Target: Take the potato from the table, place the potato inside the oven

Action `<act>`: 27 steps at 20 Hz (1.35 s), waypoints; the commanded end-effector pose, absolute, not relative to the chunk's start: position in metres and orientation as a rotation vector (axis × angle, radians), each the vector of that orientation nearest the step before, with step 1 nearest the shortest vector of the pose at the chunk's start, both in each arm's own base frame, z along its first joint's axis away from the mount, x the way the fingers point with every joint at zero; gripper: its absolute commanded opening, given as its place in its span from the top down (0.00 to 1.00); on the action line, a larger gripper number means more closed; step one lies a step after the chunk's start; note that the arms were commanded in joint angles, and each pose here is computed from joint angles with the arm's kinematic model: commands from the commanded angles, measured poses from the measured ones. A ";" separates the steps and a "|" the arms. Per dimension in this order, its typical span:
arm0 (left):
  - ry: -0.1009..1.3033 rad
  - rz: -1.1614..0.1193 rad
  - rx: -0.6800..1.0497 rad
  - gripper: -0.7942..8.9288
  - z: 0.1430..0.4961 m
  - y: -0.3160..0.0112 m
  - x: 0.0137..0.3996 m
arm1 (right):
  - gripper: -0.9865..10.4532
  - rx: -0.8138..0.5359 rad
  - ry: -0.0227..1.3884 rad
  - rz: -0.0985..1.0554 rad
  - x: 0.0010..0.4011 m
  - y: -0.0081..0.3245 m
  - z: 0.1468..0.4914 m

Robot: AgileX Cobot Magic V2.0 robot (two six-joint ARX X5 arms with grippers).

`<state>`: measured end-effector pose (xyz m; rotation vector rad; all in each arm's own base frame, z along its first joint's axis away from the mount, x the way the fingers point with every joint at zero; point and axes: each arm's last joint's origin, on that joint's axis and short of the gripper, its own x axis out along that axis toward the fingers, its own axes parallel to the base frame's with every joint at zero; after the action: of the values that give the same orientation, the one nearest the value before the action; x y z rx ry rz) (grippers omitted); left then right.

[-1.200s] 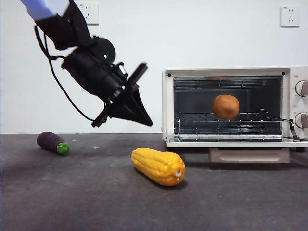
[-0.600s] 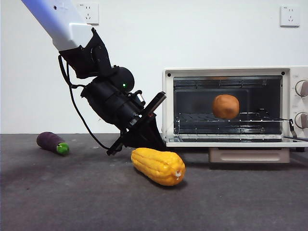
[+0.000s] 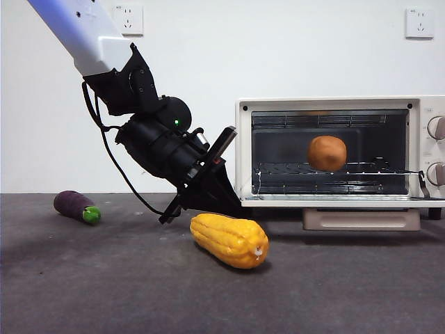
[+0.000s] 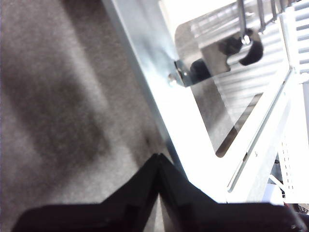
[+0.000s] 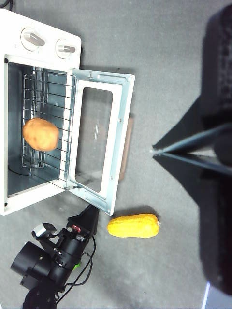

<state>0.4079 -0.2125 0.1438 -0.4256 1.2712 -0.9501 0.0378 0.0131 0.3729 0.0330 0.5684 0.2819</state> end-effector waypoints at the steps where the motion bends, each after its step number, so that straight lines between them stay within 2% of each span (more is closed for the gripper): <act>1: 1.249 -1.028 -0.456 0.93 0.142 -0.218 0.409 | 0.91 0.040 0.573 0.282 0.037 0.013 0.373; 8: 1.190 -1.101 -0.563 0.93 0.150 -0.220 0.418 | 0.91 0.038 0.583 0.281 0.036 0.013 0.372; 16: 1.169 -1.094 -0.608 0.93 0.156 -0.214 0.426 | 0.91 0.030 0.578 0.281 0.037 0.013 0.373; 27: 1.040 -1.132 -0.644 0.93 0.198 -0.212 0.448 | 0.91 0.036 0.548 0.283 0.038 0.013 0.375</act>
<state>0.4466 -0.2122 0.1991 -0.6379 1.0370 -1.1307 0.0381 0.0132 0.3734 0.0336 0.5622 0.2819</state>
